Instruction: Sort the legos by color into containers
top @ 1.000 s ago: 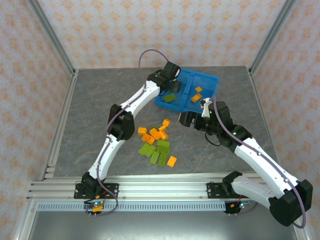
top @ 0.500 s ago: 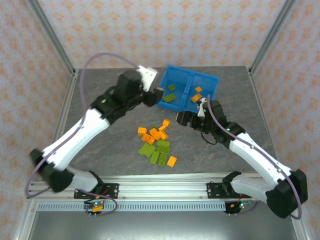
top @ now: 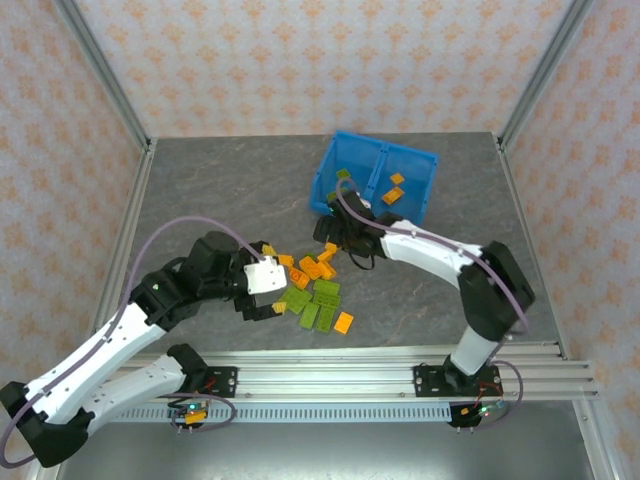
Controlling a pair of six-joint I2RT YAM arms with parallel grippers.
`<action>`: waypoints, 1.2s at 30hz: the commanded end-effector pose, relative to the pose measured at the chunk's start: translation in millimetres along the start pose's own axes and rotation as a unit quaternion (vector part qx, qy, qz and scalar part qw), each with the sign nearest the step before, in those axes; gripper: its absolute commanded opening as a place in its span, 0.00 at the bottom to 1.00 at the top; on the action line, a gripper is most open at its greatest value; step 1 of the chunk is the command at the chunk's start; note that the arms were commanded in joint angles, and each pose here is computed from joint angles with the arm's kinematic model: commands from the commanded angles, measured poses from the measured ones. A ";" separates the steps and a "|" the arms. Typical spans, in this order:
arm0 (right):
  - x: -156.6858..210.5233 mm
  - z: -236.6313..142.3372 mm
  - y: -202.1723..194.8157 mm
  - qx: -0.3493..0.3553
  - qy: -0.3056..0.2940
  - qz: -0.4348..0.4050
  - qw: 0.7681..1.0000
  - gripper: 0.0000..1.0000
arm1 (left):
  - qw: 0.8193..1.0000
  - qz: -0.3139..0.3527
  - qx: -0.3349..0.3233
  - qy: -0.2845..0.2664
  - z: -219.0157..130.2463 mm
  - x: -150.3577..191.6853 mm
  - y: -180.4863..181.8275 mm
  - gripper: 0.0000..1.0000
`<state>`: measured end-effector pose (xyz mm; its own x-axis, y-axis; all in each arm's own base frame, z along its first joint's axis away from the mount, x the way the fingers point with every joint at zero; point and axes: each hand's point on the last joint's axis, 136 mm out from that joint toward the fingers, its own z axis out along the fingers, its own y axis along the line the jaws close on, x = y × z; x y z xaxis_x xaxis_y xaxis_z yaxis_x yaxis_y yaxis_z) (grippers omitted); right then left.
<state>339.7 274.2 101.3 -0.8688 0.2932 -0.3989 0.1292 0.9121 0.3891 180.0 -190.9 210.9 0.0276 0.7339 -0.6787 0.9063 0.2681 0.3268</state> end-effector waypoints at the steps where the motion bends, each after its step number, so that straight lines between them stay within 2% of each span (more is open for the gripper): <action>1: -0.5 14.2 -17.9 0.080 -0.008 0.013 0.997 0.88 | 0.999 0.046 -0.014 0.016 7.3 6.7 5.9 1.00; 4: 4.9 32.3 -21.1 0.103 0.007 0.017 0.995 0.85 | 0.999 0.036 -0.007 0.026 11.2 9.5 5.6 1.00; 11: 16.5 59.4 -27.3 0.122 0.021 0.019 0.992 0.64 | 0.999 0.031 -0.006 0.024 16.5 14.4 2.4 1.00; 16: 23.8 68.0 -30.9 0.121 0.031 0.018 0.992 0.59 | 0.999 0.031 -0.008 0.023 18.8 14.9 4.2 1.00; 19: 25.6 69.3 -32.2 0.121 0.033 0.017 0.992 0.50 | 0.999 0.029 -0.006 0.024 19.8 15.8 4.3 1.00; 23: 24.3 67.4 -31.2 0.118 0.030 0.013 0.993 0.43 | 0.999 0.032 -0.004 0.021 20.4 16.5 2.5 1.00; 26: 20.5 61.6 -26.6 0.105 0.023 0.007 0.994 0.38 | 0.999 0.038 -0.003 0.018 19.9 16.2 1.5 1.00; 31: 11.5 38.1 -20.2 0.073 -0.009 0.001 0.997 0.36 | 0.999 0.041 -0.004 0.014 18.6 15.7 0.7 1.00; 36: -10.2 -23.9 -11.3 0.011 -0.097 -0.014 0.995 0.28 | 0.999 0.045 -0.016 0.001 16.2 11.9 3.5 1.00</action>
<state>327.6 259.0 62.8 -0.8609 0.2899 -0.4181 0.1813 0.9426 0.2803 186.8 -189.9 185.3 0.0738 0.7779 -0.6240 0.9034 0.2129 0.3722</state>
